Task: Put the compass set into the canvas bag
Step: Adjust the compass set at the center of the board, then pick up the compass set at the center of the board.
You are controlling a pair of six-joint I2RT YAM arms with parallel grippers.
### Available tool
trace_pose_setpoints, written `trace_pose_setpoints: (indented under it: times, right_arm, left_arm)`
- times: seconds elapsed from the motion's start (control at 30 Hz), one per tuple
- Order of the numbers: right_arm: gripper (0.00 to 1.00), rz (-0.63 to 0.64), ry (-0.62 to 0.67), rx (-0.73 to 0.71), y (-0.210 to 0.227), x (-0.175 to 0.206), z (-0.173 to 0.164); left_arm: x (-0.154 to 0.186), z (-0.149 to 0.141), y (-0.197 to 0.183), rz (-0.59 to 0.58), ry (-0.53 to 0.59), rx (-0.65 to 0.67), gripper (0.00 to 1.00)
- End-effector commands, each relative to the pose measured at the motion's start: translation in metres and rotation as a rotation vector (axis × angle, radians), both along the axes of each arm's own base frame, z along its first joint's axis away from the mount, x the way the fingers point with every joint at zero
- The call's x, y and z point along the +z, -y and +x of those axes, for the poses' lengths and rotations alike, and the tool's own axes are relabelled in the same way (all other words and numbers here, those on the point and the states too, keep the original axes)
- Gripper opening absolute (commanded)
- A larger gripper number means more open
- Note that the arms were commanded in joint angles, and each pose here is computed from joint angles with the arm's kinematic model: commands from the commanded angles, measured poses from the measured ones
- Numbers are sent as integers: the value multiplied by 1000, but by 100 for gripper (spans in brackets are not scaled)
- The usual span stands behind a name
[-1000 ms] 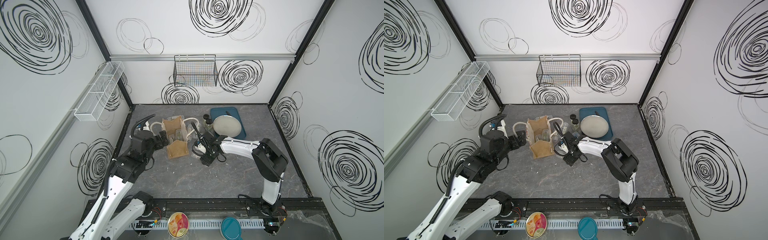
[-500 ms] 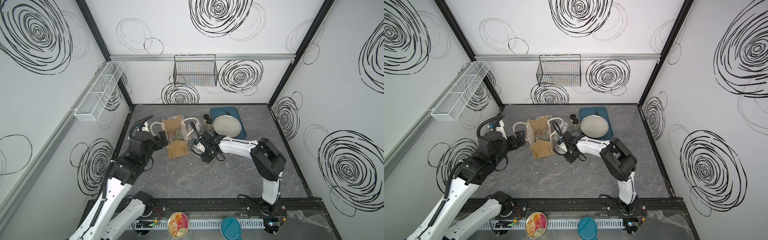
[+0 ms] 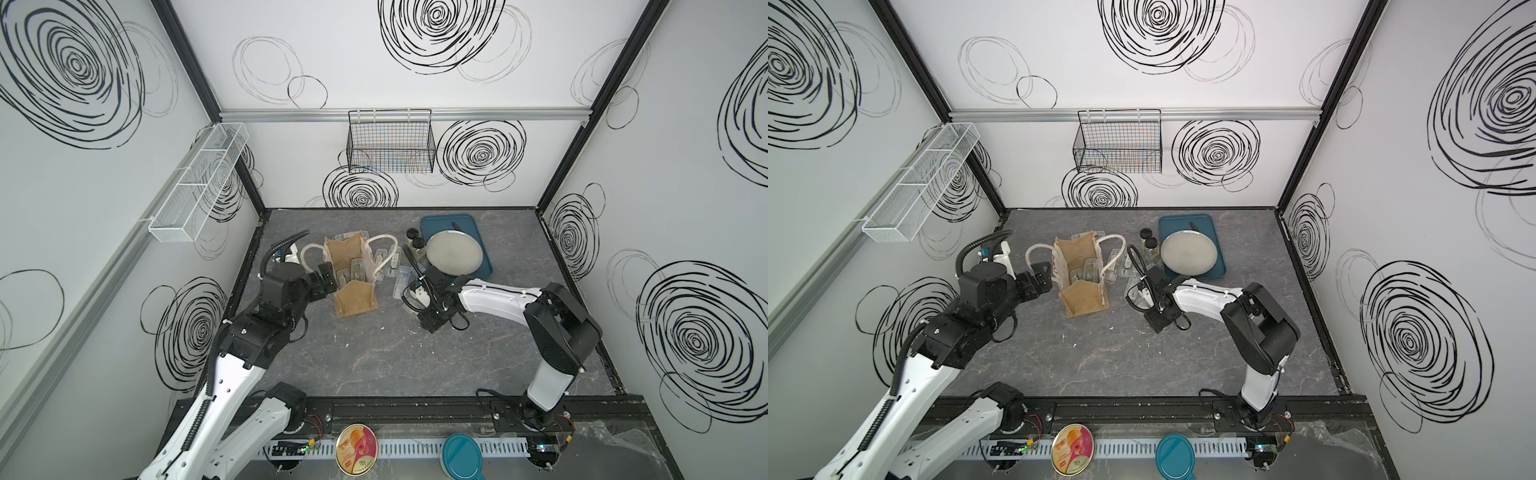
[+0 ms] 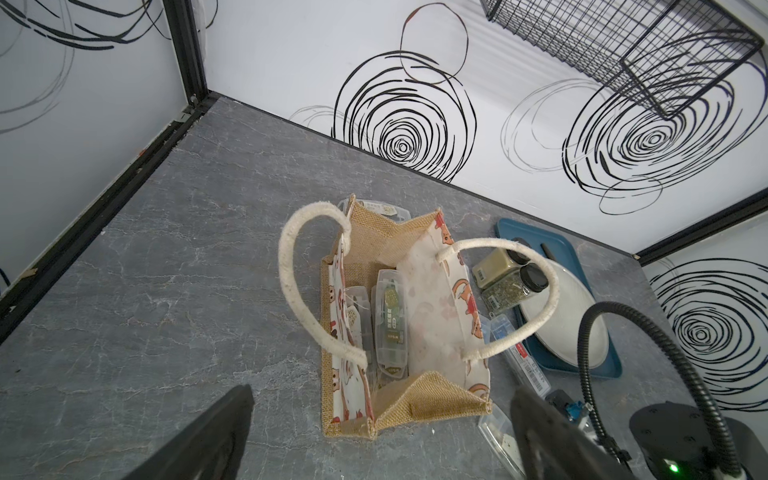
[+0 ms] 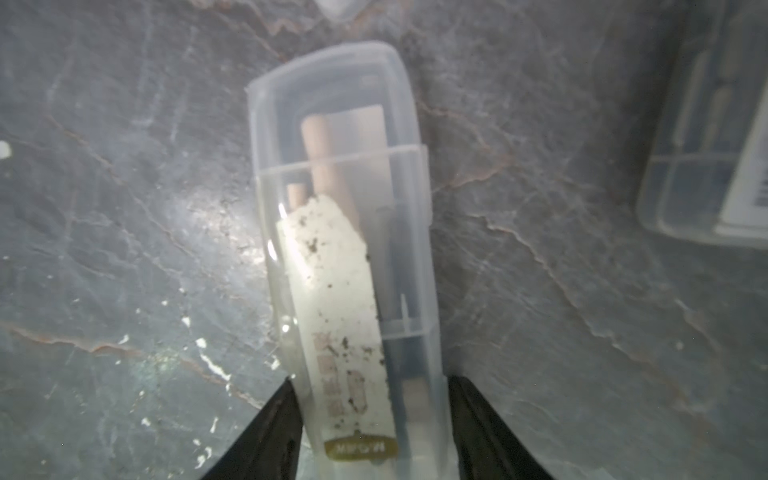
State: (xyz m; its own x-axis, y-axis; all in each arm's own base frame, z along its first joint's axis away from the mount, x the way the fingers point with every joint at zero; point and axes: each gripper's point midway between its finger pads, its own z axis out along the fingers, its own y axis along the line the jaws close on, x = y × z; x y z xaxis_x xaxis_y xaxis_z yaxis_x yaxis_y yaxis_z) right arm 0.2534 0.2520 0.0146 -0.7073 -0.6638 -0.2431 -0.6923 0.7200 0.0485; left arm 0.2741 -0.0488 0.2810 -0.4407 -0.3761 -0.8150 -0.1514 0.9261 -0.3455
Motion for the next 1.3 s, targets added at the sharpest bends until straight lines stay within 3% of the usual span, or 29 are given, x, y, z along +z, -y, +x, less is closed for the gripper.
trace_pose_setpoints:
  times: [0.0, 0.13, 0.37, 0.53, 0.67, 0.87, 0.97, 1.1, 1.27]
  right_arm:
    - [70, -93, -73, -9, 14, -23, -10]
    - [67, -99, -68, -30, 14, -25, -4]
    - [48, -47, -30, -85, 11, -4, -1]
    - [41, 78, 67, -215, 19, 54, 22]
    - [42, 198, 189, -253, 15, 128, 42]
    - [42, 424, 374, -168, -31, 231, 58]
    - [42, 514, 430, -120, -66, 264, 65]
    - [42, 567, 453, -37, -117, 280, 73]
    - [43, 565, 437, 49, -177, 271, 92]
  left_arm:
    - [4, 4, 1, -14, 29, 2, 99]
    - [7, 4, 1, -21, 32, 2, 99]
    - [11, 0, -3, -13, 37, 13, 99]
    - [23, -4, -11, 35, 45, 31, 99]
    - [33, -5, -18, 80, 51, 44, 99]
    - [43, -5, -29, 117, 63, 70, 99]
    - [48, -6, -34, 140, 65, 90, 99]
    - [50, -7, -31, 152, 64, 84, 99]
    - [56, -9, -23, 152, 101, 67, 99]
